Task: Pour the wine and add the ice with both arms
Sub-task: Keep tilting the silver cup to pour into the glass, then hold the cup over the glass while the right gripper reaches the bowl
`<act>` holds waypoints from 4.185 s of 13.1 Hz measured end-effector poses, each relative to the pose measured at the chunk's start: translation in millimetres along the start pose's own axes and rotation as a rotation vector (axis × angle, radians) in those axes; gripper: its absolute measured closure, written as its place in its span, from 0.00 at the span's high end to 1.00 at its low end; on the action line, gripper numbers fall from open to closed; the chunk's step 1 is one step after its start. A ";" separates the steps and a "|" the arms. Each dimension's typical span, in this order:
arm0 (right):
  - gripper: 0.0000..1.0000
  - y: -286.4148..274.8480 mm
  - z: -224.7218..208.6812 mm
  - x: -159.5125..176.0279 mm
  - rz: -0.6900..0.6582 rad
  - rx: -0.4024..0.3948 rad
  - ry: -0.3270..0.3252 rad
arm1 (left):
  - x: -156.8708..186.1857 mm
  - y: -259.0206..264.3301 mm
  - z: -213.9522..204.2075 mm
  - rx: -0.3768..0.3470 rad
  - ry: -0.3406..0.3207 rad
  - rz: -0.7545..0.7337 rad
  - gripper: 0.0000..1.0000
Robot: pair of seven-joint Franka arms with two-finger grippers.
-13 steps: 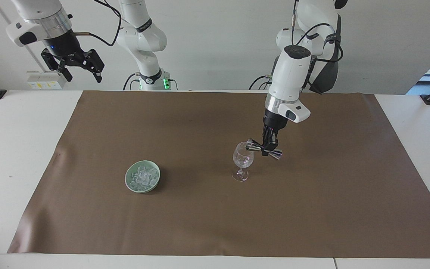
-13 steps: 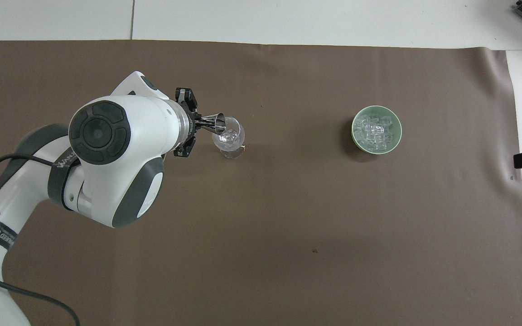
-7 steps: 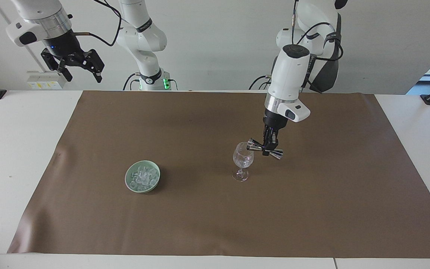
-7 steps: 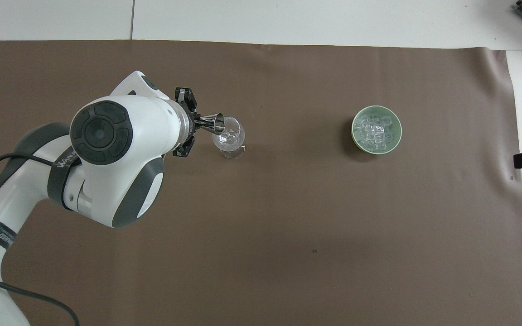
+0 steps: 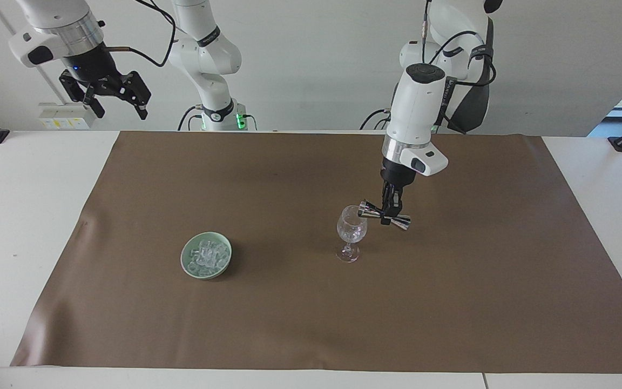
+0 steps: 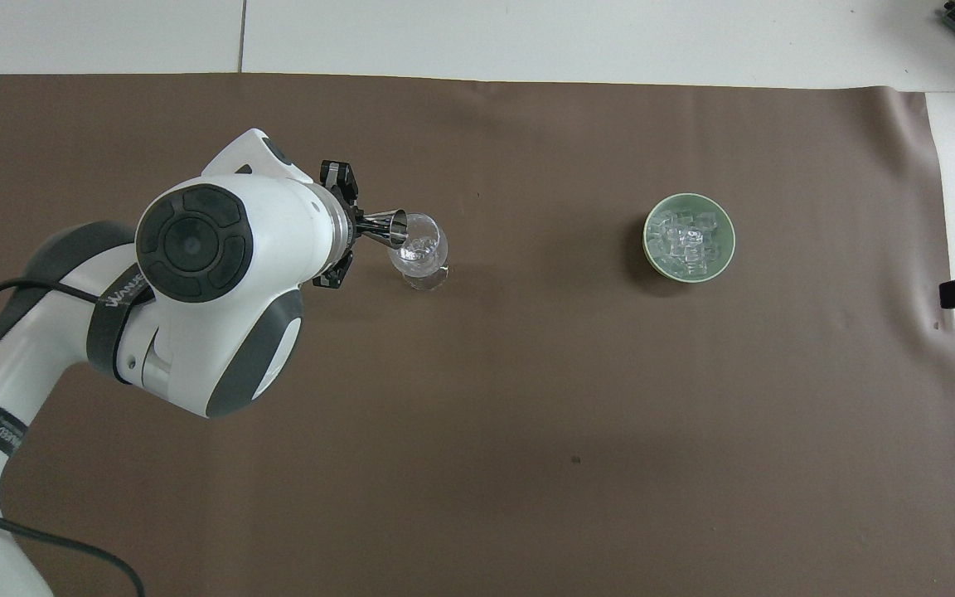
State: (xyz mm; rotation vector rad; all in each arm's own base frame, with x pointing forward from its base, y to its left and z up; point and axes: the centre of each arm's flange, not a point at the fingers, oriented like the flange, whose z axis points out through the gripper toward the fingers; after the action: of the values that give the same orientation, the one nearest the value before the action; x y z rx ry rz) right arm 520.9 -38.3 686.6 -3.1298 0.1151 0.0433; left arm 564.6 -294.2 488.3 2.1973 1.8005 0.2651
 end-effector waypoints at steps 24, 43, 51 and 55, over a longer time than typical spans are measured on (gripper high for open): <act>1.00 0.0 0.0 0.0 0.000 0.000 0.000 | -21.5 4.0 -1.6 0.014 0.079 0.061 0.22; 1.00 2.8 -0.7 0.8 0.005 0.000 0.007 | -31.7 6.2 -5.4 0.016 0.147 0.092 0.22; 1.00 -4.6 18.4 14.2 -0.004 0.000 0.081 | -33.0 5.9 -5.7 0.012 0.159 0.097 0.22; 1.00 -32.6 63.2 27.8 -0.050 0.003 0.095 | -32.6 6.1 -5.8 0.008 0.167 0.102 0.22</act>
State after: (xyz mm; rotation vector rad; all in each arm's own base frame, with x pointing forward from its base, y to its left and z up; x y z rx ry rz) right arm 549.3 -7.2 623.0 -3.1305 0.0379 -0.1053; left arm 561.8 -326.6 497.0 2.3379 1.7767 0.4776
